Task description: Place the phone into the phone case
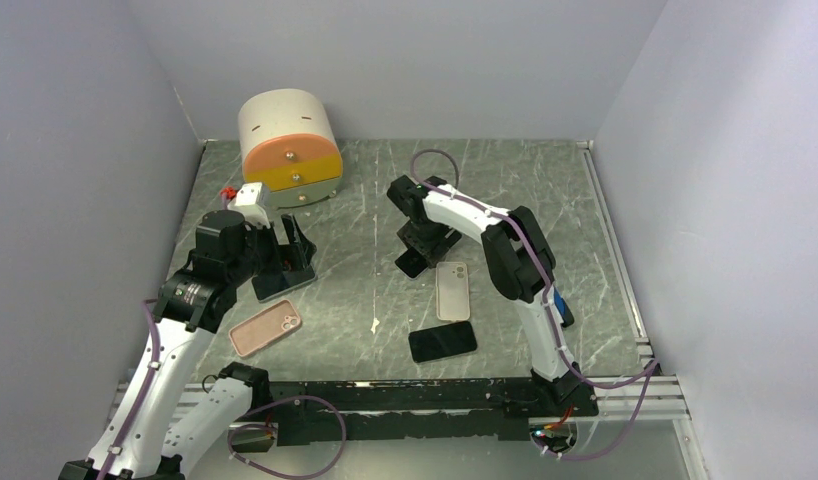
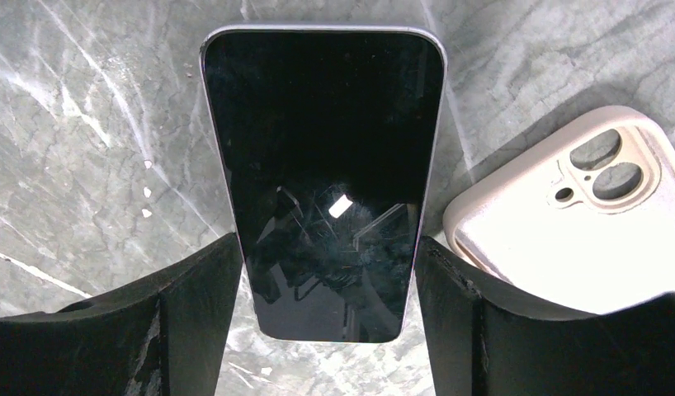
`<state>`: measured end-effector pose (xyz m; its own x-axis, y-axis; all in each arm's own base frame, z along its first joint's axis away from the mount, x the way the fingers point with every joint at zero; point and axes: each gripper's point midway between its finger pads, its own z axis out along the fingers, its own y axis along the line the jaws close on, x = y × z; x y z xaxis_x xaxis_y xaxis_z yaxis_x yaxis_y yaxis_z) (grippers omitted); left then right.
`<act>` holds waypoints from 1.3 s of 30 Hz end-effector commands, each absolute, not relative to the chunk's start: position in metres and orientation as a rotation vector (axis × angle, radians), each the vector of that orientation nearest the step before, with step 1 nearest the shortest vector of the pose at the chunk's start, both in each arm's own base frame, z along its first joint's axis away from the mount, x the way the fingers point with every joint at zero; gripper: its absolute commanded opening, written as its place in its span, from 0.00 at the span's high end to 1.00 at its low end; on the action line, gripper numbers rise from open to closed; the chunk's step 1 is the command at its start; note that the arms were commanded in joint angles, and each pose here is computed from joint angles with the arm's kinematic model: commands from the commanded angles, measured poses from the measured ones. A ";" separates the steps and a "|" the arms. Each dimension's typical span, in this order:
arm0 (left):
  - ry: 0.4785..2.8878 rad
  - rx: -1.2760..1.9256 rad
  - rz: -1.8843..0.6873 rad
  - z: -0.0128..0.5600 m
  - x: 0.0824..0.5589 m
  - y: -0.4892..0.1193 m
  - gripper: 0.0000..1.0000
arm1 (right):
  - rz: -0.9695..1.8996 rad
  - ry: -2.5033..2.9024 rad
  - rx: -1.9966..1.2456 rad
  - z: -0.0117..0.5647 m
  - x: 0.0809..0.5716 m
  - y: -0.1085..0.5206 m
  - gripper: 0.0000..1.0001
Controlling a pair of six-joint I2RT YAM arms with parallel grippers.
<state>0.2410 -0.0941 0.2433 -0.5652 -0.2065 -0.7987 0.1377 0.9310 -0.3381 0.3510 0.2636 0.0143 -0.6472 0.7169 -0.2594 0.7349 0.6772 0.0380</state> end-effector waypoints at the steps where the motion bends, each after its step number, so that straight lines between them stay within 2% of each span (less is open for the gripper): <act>1: 2.056 -0.041 -0.446 0.264 0.245 -0.092 0.06 | -0.079 2.695 1.041 -0.004 0.356 0.268 0.42; 6: 2.063 -0.039 -0.445 0.263 0.246 -0.092 0.06 | 0.047 2.717 0.832 0.004 0.363 0.280 0.46; 20: 2.072 -0.047 -0.435 0.260 0.248 -0.091 0.06 | 0.286 2.722 0.107 0.011 0.343 0.302 0.63; 31: 2.077 -0.049 -0.432 0.258 0.249 -0.091 0.06 | 0.279 2.638 -0.101 0.041 0.343 0.298 0.67; 39: 2.078 -0.048 -0.433 0.258 0.250 -0.091 0.06 | 0.323 2.604 -0.120 0.064 0.338 0.296 0.70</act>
